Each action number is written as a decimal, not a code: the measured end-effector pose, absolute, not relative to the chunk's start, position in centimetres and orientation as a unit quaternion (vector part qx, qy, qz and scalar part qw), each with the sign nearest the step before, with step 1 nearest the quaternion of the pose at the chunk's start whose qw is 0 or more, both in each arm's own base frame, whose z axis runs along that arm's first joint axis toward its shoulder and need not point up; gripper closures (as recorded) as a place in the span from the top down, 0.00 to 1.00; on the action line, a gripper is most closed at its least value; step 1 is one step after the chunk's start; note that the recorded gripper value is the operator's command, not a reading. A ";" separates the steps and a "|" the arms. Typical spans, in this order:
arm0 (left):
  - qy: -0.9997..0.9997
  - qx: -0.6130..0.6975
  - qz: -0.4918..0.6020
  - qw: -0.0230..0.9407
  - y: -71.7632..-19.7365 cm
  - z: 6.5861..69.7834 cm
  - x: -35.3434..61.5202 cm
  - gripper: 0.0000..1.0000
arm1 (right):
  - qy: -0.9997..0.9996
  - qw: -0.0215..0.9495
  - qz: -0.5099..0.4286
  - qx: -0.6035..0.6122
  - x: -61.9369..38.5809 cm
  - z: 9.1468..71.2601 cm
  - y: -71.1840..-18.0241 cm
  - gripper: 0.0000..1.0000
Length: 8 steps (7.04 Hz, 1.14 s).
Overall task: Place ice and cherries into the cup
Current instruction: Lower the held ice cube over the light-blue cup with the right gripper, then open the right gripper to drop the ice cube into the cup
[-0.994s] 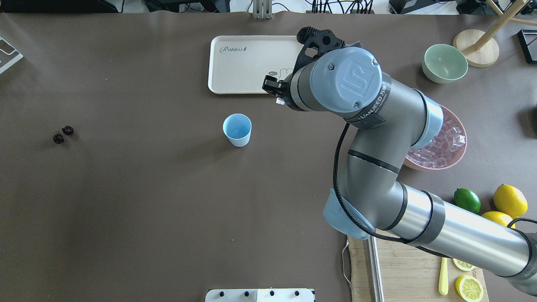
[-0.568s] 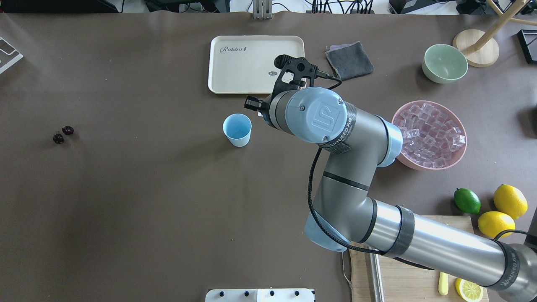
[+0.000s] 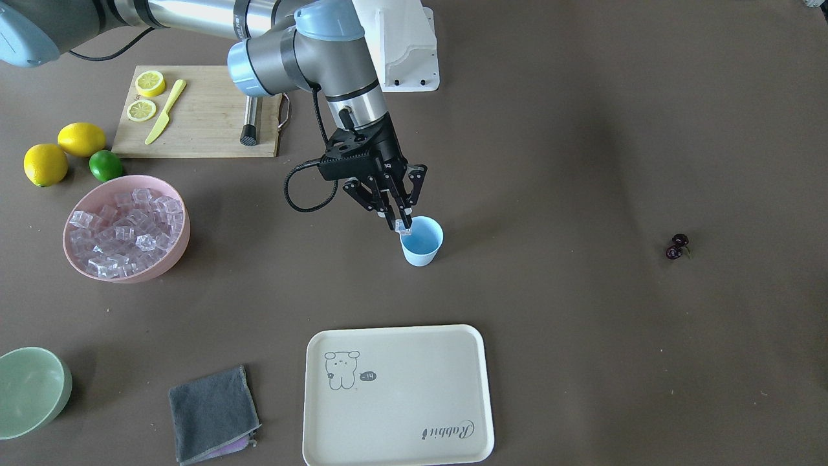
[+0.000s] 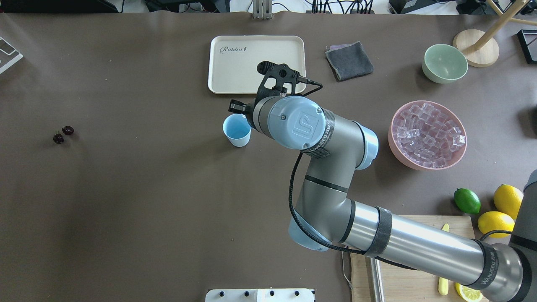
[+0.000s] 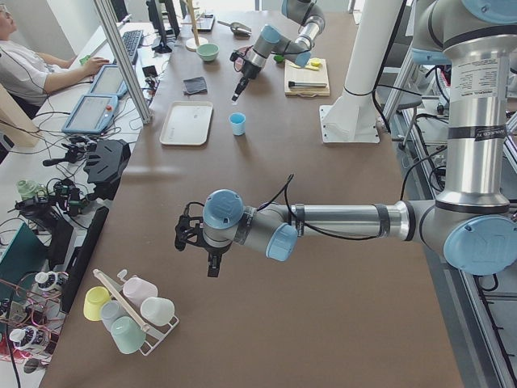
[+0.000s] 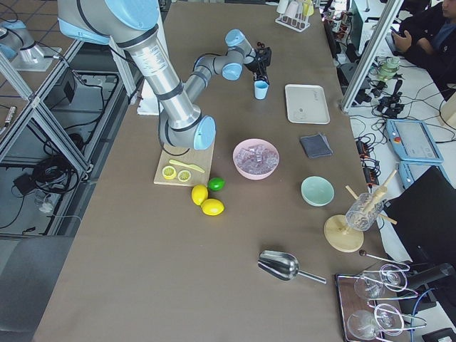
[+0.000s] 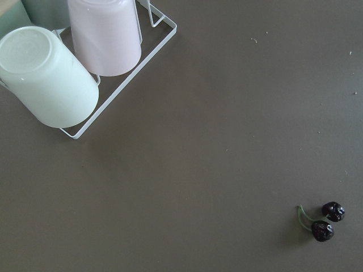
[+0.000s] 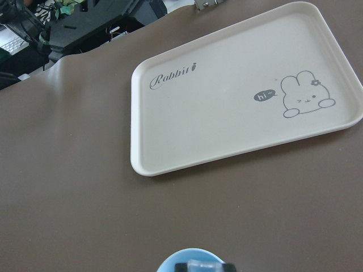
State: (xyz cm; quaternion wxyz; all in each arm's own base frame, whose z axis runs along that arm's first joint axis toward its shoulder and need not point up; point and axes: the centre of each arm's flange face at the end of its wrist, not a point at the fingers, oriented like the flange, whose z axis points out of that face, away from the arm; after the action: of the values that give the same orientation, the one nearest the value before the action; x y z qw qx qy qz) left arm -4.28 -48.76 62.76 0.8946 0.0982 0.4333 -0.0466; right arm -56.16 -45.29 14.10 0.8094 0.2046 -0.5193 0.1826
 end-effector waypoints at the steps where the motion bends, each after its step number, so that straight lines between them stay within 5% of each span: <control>1: 0.433 0.096 -0.048 0.895 -48.7 63.1 -4.3 0.98 | -0.525 0.807 0.179 0.205 -56.8 14.0 -45.1 0.00; 3: 0.433 0.093 -0.049 0.895 -48.6 63.4 -4.3 0.98 | -0.527 0.806 0.175 0.205 -58.5 13.8 -45.5 0.00; 4: 0.433 0.092 -0.049 0.895 -48.6 63.4 -4.3 0.98 | -0.530 0.804 0.174 0.206 -59.2 14.0 -45.8 0.28; 5: 0.433 0.092 -0.049 0.895 -48.6 63.4 -4.3 0.98 | -0.534 0.801 0.174 0.206 -59.6 14.4 -46.0 0.99; 8: 0.434 0.094 -0.048 0.895 -48.6 63.3 -4.2 0.98 | -0.541 0.797 0.167 0.211 -58.9 15.3 -45.8 1.00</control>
State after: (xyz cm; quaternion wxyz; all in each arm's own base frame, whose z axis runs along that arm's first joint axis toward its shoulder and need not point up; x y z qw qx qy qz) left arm -4.25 -48.64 63.29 0.8949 0.0937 0.4336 -0.0480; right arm -58.90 -45.77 15.28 0.7968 0.2107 -0.5411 0.1668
